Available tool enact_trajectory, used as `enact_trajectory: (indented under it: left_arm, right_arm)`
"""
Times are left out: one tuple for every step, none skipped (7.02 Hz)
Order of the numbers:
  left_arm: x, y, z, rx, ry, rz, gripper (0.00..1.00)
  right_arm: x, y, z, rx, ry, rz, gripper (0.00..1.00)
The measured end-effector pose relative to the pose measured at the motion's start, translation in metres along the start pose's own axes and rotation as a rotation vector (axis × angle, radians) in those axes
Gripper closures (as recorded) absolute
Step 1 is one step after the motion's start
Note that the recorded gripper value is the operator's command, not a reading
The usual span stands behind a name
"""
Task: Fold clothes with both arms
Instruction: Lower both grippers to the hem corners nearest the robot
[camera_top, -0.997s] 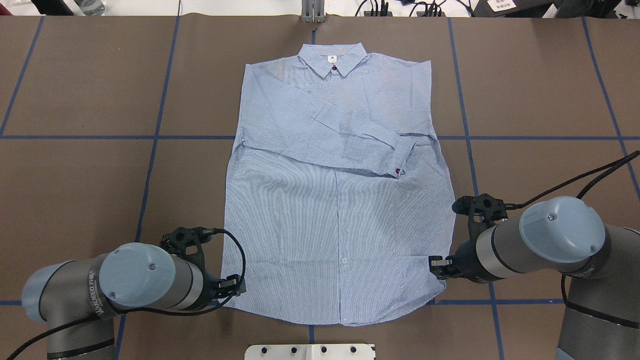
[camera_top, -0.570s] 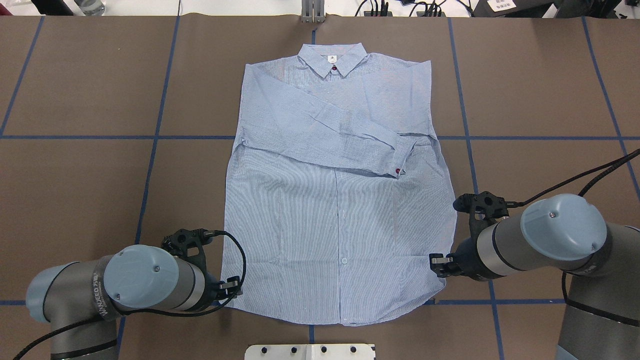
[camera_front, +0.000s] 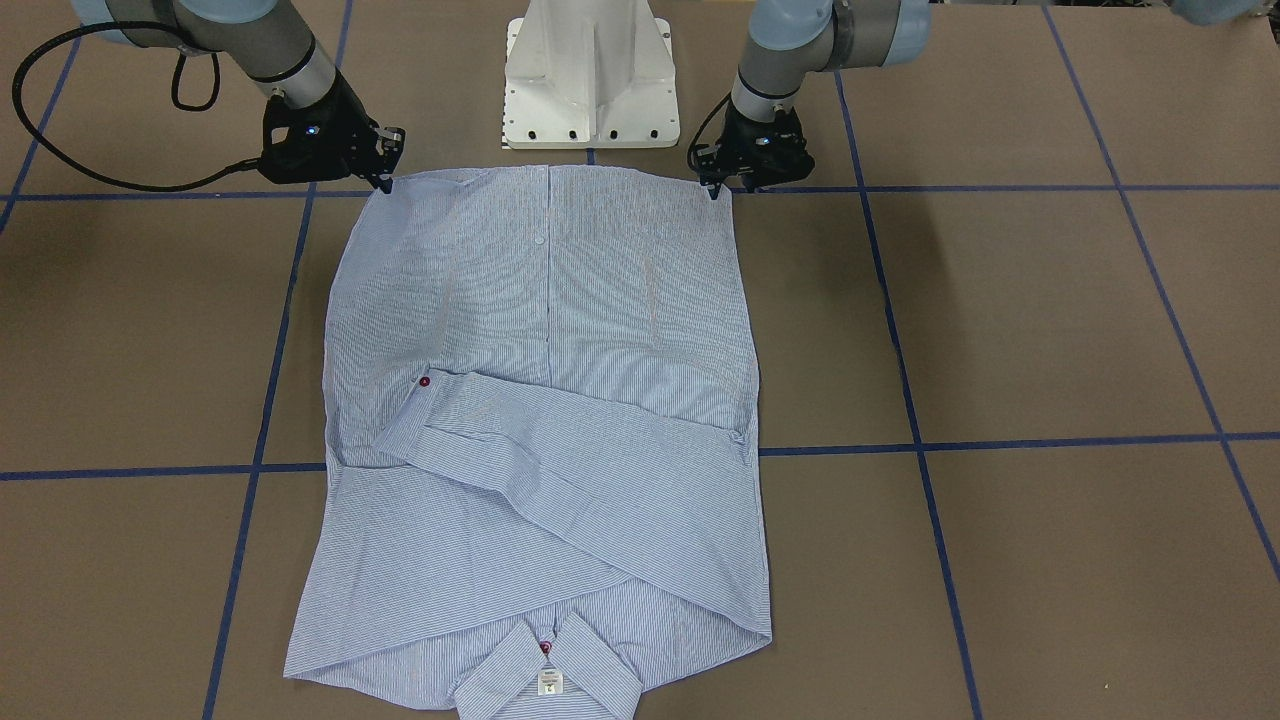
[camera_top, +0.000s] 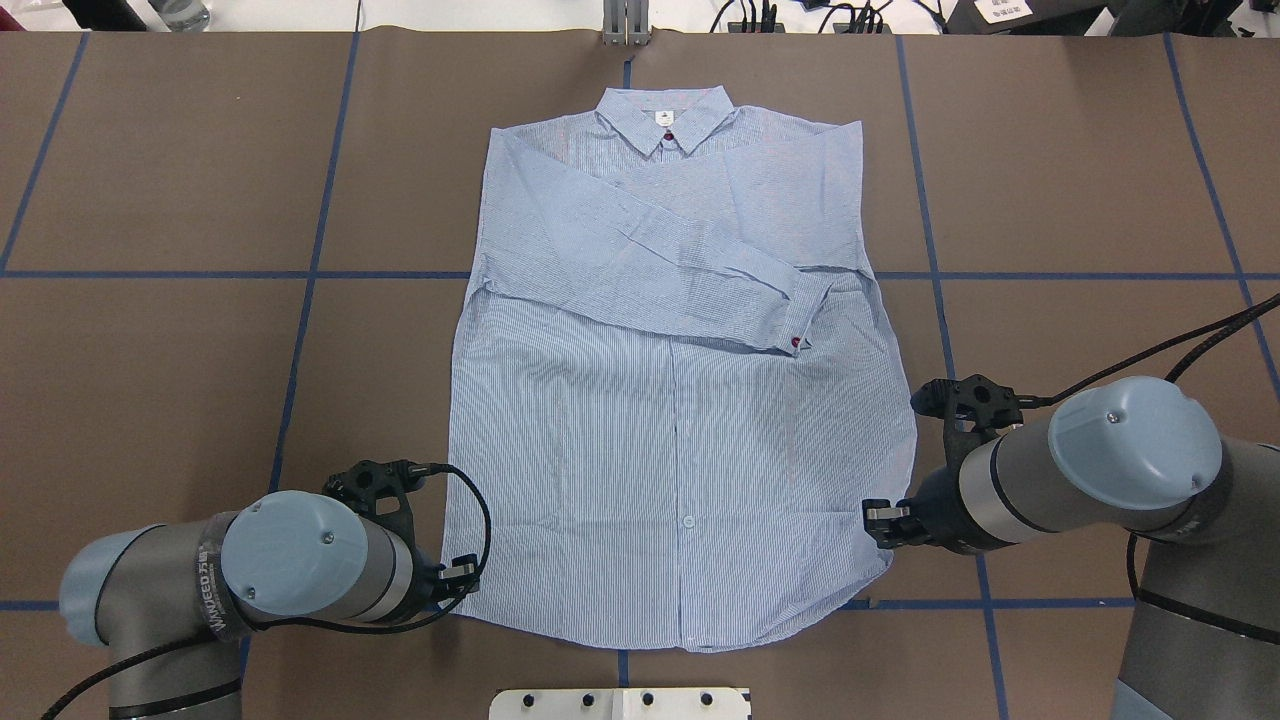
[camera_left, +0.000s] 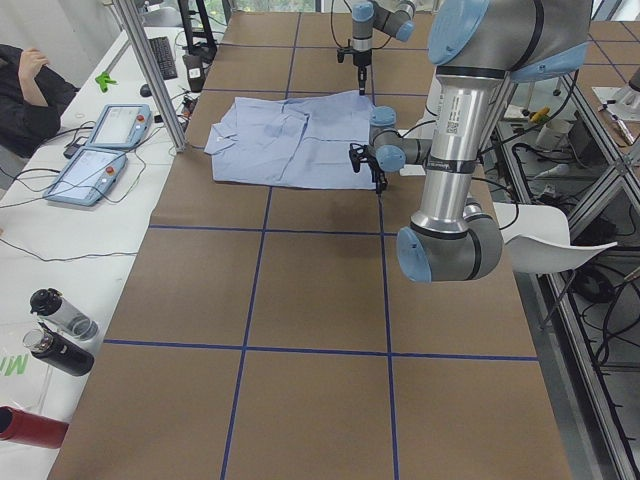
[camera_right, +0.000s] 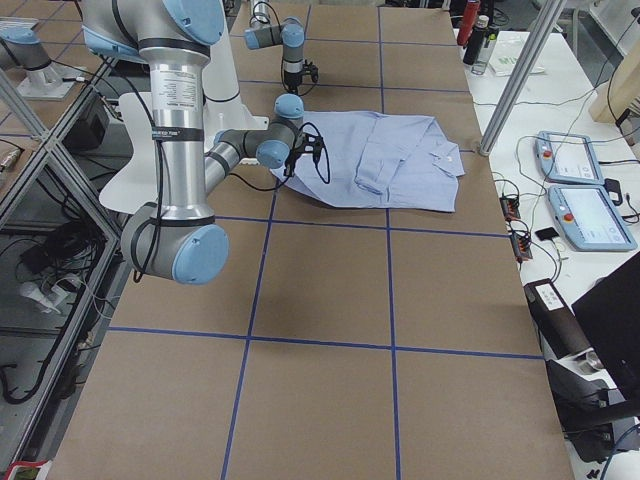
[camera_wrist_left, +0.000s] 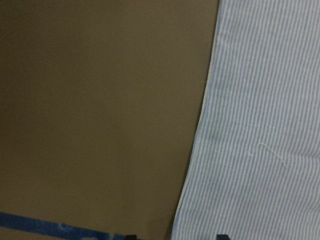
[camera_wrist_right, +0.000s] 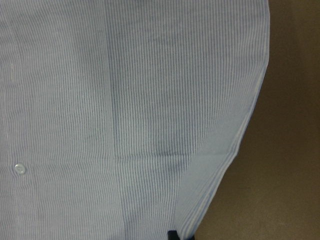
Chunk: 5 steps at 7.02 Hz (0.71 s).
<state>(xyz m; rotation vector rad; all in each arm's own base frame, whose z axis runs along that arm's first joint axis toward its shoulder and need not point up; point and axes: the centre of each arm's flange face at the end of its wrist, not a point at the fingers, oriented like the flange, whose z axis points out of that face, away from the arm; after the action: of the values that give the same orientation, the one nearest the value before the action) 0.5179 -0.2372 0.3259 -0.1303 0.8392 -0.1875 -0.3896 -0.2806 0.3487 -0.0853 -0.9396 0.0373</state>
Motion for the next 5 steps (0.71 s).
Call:
enact_trajectory:
  left_arm:
    - [0.001,0.0,0.001,0.0,-0.001,0.0,0.41]
    - [0.003,0.0,0.002,0.0,-0.002,-0.004,0.41]
    - [0.006,0.0,0.004,-0.001,-0.003,-0.013,0.42]
    - [0.009,0.0,0.006,-0.001,-0.002,-0.019,0.47]
    - [0.011,0.0,0.006,-0.001,-0.001,-0.022,0.52]
  right_arm:
    - [0.001,-0.001,-0.001,-0.001,0.0,0.001,1.0]
    - [0.001,-0.002,-0.001,-0.001,0.0,0.002,1.0]
    - [0.001,-0.002,-0.001,-0.002,-0.001,0.003,1.0]
    - [0.001,-0.002,-0.001,-0.001,-0.001,0.003,1.0]
    - [0.001,-0.002,-0.002,-0.001,-0.002,0.003,1.0]
